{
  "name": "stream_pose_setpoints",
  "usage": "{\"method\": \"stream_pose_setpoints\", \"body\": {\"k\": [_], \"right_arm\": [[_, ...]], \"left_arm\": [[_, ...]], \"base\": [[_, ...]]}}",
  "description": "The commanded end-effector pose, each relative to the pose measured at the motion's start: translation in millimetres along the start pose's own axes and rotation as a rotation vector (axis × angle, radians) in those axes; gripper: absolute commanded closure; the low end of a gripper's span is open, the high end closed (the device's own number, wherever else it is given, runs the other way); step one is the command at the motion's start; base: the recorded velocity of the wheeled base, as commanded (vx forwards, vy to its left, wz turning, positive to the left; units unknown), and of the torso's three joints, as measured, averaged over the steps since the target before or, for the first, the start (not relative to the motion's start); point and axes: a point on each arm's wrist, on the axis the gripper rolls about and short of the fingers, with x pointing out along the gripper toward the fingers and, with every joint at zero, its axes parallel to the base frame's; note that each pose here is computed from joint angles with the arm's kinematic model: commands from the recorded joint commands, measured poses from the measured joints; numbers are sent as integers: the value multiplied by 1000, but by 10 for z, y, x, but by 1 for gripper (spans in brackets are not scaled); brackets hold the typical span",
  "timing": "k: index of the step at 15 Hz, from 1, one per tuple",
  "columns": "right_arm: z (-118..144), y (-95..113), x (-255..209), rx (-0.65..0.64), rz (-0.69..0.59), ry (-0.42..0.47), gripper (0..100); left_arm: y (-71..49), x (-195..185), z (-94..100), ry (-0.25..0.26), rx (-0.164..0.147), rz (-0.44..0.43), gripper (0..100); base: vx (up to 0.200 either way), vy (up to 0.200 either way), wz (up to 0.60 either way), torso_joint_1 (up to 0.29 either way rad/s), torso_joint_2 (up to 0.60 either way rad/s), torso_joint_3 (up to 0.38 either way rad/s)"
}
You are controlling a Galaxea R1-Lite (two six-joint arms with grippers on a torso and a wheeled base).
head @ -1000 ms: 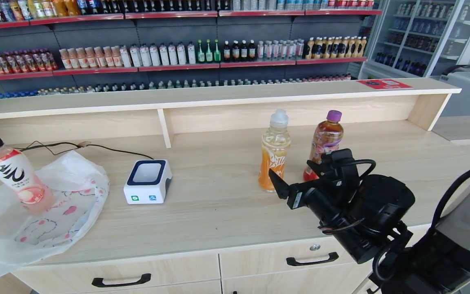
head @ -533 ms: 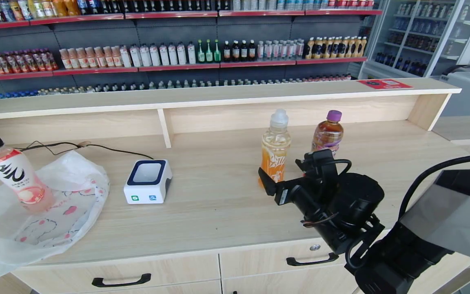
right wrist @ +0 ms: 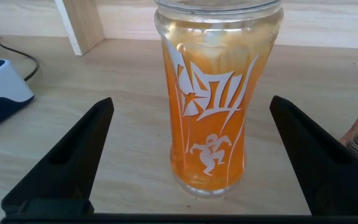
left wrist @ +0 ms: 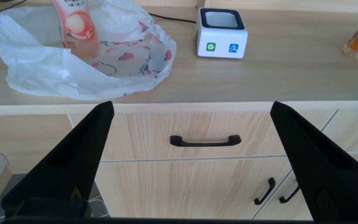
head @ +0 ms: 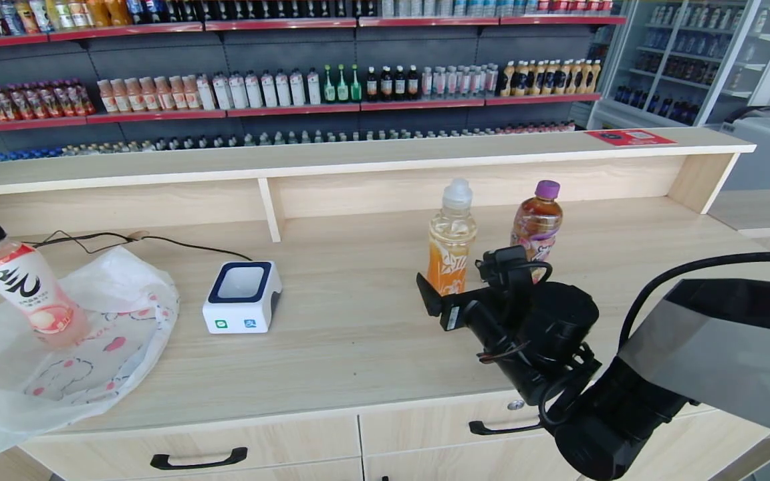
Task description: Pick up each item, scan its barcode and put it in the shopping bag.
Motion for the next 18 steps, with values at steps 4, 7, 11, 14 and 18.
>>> {"method": "stream_pose_setpoints", "body": {"k": [4,7,11,14,18], "right_arm": [[-7,-218,103,-4,-62,-15,0],[-19,-79,105,2,-28,-19,0],[-62,-55,225,6,-30,-41,0],[-76,-58,368,14,-40,-79,0],[-134,-31,451,19,-40,-90,0]], "left_arm": [[0,0,0,0,-2,1,0],[0,1,0,2,-5,0,0],[0,0,-2,2,-5,1,0],[0,1,-1,3,-2,1,0],[0,0,0,0,0,1,0]], "base": [[0,0,0,0,0,0],[0,0,0,0,0,0],[0,0,0,0,0,0],[0,0,0,0,0,0],[0,0,0,0,0,0]]}}
